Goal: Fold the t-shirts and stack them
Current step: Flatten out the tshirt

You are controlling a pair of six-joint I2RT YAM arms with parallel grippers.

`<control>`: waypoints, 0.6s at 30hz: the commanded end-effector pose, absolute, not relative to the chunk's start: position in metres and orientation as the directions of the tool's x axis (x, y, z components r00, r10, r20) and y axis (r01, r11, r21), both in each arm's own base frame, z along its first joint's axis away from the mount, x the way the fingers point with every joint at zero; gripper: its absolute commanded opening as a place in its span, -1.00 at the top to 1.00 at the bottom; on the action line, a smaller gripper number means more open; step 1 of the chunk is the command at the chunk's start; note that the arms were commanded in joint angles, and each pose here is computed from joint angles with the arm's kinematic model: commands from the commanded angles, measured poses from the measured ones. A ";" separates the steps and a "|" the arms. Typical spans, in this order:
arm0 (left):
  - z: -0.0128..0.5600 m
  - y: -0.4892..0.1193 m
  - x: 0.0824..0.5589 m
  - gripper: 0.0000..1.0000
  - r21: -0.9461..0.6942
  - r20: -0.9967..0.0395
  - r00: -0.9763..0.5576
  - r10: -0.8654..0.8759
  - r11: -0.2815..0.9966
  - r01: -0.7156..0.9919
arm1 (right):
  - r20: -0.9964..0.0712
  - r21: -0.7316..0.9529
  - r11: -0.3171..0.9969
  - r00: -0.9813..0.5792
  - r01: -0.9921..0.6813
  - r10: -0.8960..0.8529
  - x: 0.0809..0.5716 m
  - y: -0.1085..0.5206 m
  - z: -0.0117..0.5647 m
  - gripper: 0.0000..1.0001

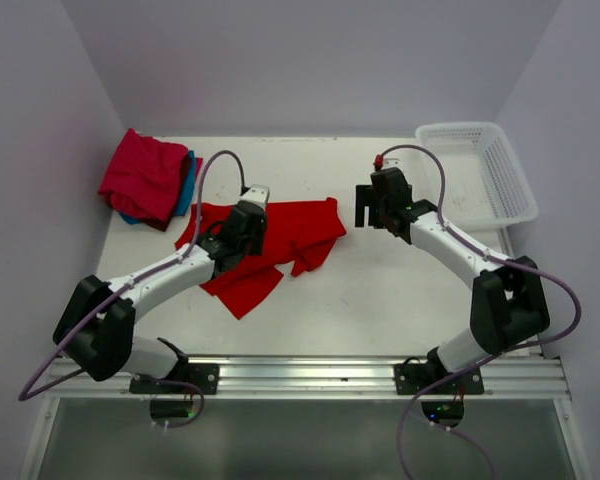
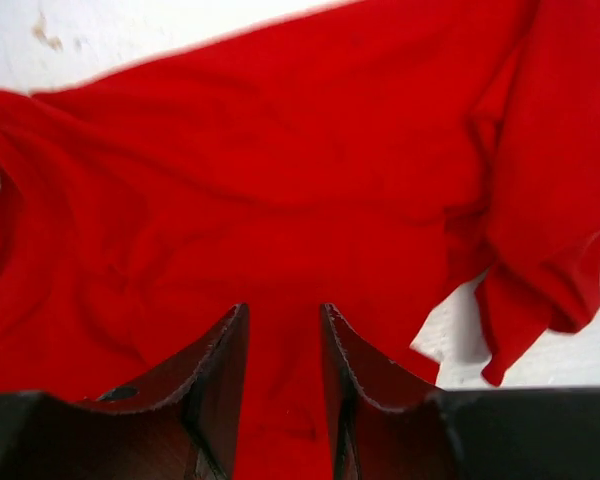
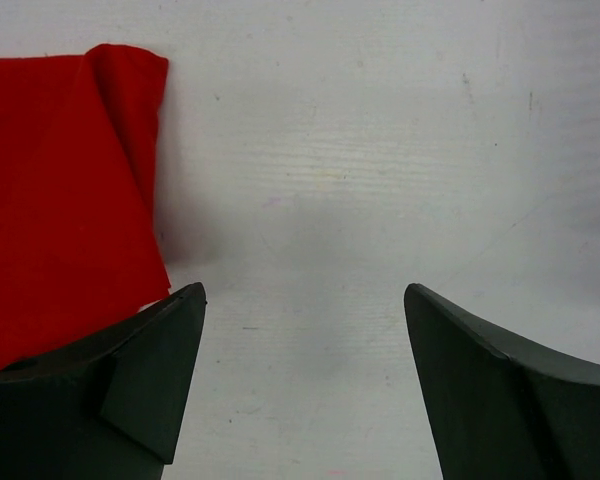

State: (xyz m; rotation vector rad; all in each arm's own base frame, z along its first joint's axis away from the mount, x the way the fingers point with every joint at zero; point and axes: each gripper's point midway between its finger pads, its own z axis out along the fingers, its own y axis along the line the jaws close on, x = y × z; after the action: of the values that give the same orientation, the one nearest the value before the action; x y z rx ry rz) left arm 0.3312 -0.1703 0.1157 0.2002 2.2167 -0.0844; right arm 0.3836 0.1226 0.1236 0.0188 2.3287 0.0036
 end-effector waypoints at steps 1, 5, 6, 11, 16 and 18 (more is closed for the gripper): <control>0.100 -0.174 0.318 0.23 0.055 -0.735 -0.652 0.186 0.975 0.216 | -0.751 0.060 0.998 -0.658 0.014 0.054 0.384 0.127 0.135 -0.68; 0.086 -0.199 0.303 0.17 0.101 -0.662 -0.681 0.313 0.937 0.334 | -0.746 0.048 0.999 -0.664 0.020 0.049 0.382 0.125 0.133 -0.67; 0.087 -0.203 0.303 0.15 0.109 -0.657 -0.680 0.327 0.933 0.344 | -0.746 0.049 0.999 -0.664 0.021 0.051 0.382 0.125 0.133 -0.67; 0.062 -0.206 0.293 0.13 0.138 -0.591 -0.707 0.388 0.912 0.385 | -0.743 0.045 0.999 -0.667 0.025 0.050 0.382 0.124 0.131 -0.66; 0.050 -0.193 0.300 0.17 0.213 -0.564 -0.731 0.385 0.923 0.321 | -0.738 0.037 0.999 -0.673 0.030 0.047 0.381 0.122 0.128 -0.65; 0.051 -0.190 0.302 0.25 0.230 -0.569 -0.732 0.374 0.927 0.295 | -0.739 0.035 0.999 -0.672 0.032 0.047 0.381 0.122 0.128 -0.64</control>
State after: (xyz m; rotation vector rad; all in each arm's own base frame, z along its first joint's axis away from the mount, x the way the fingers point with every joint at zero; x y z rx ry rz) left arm 0.2888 -0.1933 0.0373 0.5309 2.4795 0.0991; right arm 0.3790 0.1223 0.1168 0.0259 2.3469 0.0077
